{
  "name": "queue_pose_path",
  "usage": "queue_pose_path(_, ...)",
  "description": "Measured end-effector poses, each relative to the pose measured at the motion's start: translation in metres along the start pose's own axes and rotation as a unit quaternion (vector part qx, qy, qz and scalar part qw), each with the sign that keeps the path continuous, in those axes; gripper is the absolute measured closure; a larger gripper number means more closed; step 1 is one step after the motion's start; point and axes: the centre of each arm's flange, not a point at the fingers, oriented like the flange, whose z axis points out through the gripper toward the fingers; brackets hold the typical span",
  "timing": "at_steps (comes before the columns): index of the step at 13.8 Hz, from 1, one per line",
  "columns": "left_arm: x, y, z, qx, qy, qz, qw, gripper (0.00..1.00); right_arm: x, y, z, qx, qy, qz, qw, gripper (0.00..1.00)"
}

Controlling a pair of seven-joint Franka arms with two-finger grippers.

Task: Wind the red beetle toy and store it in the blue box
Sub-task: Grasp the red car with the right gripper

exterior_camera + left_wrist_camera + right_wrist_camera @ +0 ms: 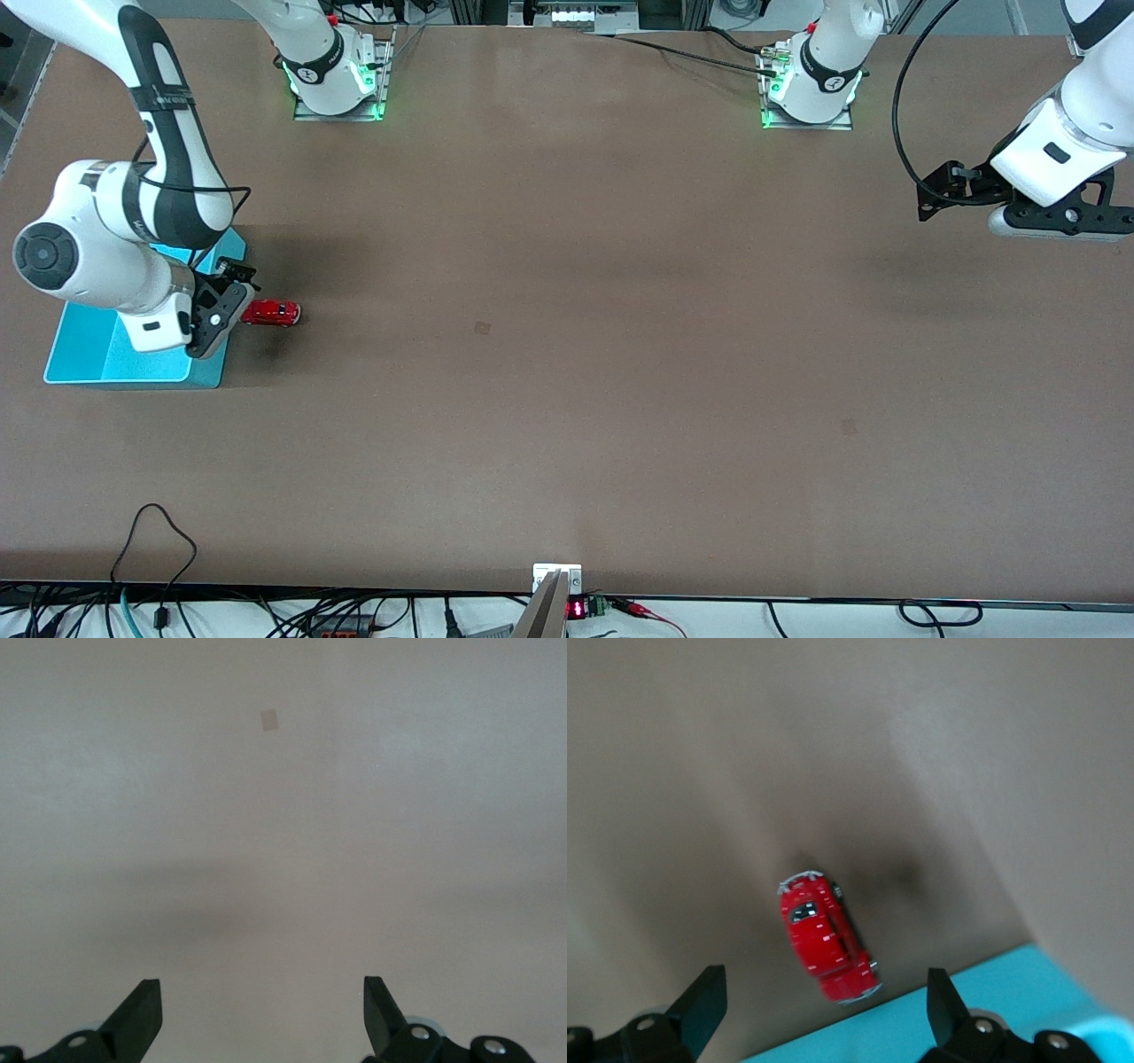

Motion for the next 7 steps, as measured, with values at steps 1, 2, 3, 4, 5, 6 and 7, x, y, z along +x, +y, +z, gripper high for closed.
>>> queue_pose_path(1, 0.001, 0.0, 0.0, 0.0, 0.0, 0.0, 1.0, 0.0, 0.0, -0.001, 0.011, -0.009, -0.003, -0.041, 0.999, 0.0)
queue_pose_path(2, 0.004, 0.0, -0.001, 0.0, 0.002, 0.0, 1.0, 0.0, -0.001, -0.003, 0.021, -0.013, -0.005, -0.074, 0.997, 0.0)
queue_pose_path(3, 0.009, 0.0, -0.007, 0.0, 0.006, -0.001, 1.0, 0.0, -0.003, -0.006, 0.031, -0.013, -0.006, -0.099, 0.995, 0.0)
queue_pose_path(4, 0.014, -0.001, -0.012, 0.0, 0.006, -0.002, 1.0, 0.0, -0.005, -0.011, 0.041, -0.012, -0.007, -0.116, 0.993, 0.0)
queue_pose_path(5, 0.018, -0.002, -0.015, 0.0, 0.004, -0.004, 1.0, 0.0, -0.007, -0.016, 0.051, -0.01, -0.008, -0.129, 0.992, 0.0)
queue_pose_path(6, 0.02, -0.004, -0.017, -0.001, 0.002, -0.005, 1.0, 0.0, -0.009, -0.022, 0.06, -0.005, -0.009, -0.136, 0.991, 0.0)
queue_pose_path(7, 0.022, -0.005, -0.017, -0.001, 0.0, -0.006, 1.0, 0.0, -0.012, -0.028, 0.07, 0.002, -0.011, -0.14, 0.99, 0.0)
